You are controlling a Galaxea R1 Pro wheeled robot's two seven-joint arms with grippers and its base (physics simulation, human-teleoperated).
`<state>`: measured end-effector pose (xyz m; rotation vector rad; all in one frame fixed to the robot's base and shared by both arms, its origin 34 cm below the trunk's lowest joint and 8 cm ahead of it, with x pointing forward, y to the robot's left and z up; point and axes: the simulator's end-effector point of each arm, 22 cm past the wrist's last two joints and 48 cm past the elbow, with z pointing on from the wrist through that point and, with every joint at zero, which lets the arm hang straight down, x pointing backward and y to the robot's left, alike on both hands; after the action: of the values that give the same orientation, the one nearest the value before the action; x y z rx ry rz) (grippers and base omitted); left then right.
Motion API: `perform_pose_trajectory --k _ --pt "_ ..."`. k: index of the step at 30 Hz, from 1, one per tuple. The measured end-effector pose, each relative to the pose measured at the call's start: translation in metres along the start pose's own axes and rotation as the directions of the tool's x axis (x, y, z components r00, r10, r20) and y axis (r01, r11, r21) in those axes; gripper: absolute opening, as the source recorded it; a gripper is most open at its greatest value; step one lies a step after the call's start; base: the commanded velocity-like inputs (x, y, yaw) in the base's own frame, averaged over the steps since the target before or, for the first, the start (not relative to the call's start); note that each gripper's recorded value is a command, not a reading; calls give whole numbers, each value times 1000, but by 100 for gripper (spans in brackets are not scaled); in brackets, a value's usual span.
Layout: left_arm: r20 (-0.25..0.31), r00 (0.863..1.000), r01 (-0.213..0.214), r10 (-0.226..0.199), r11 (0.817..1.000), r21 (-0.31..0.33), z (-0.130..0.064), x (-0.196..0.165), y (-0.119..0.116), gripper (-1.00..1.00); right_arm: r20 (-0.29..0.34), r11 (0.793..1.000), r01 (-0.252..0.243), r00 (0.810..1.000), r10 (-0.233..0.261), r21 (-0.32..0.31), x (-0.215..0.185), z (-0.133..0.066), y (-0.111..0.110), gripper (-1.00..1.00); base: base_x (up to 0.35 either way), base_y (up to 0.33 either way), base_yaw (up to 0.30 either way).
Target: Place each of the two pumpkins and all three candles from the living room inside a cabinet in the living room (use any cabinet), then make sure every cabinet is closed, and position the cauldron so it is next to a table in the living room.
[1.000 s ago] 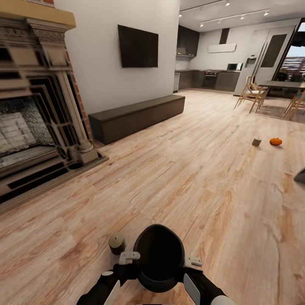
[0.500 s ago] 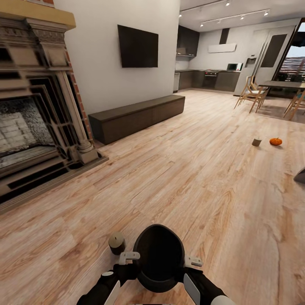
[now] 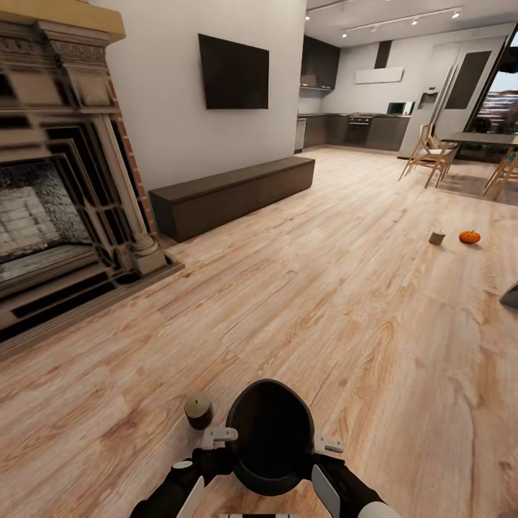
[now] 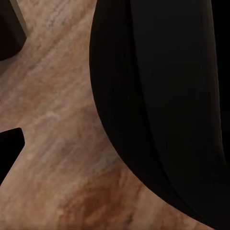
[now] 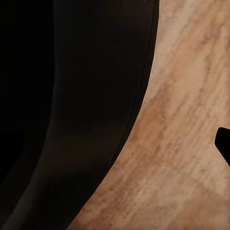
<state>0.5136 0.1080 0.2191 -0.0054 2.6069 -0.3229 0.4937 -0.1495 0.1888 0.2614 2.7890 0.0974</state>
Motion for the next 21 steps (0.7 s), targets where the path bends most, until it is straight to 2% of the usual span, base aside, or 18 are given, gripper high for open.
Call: perform_pose_trajectory --k 4,5,9,11,14,21 --pt "0 1000 -1 1 1000 0 0 0 0 100 0 1000 0 1000 0 0 0 0 0 100 0 0 0" --pt "0 1000 -1 1 1000 0 0 0 0 100 0 1000 0 1000 0 0 0 0 0 -100 0 0 0" --pt "1 1000 3 -3 1000 4 0 0 -1 100 -2 1000 -4 1000 4 -4 0 0 1 -100 0 0 0" --pt "0 1000 -2 2 1000 -1 0 1 0 100 3 1000 24 1000 -24 11 -2 0 -3 -100 0 0 0" --pt "0 1000 -2 2 1000 -1 0 0 0 100 0 1000 2 1000 -2 0 0 0 0 -100 0 0 0" --pt "-1 1000 -2 2 1000 -2 0 1 1 100 0 1000 2 1000 -2 3 0 0 -1 -100 0 0 0"
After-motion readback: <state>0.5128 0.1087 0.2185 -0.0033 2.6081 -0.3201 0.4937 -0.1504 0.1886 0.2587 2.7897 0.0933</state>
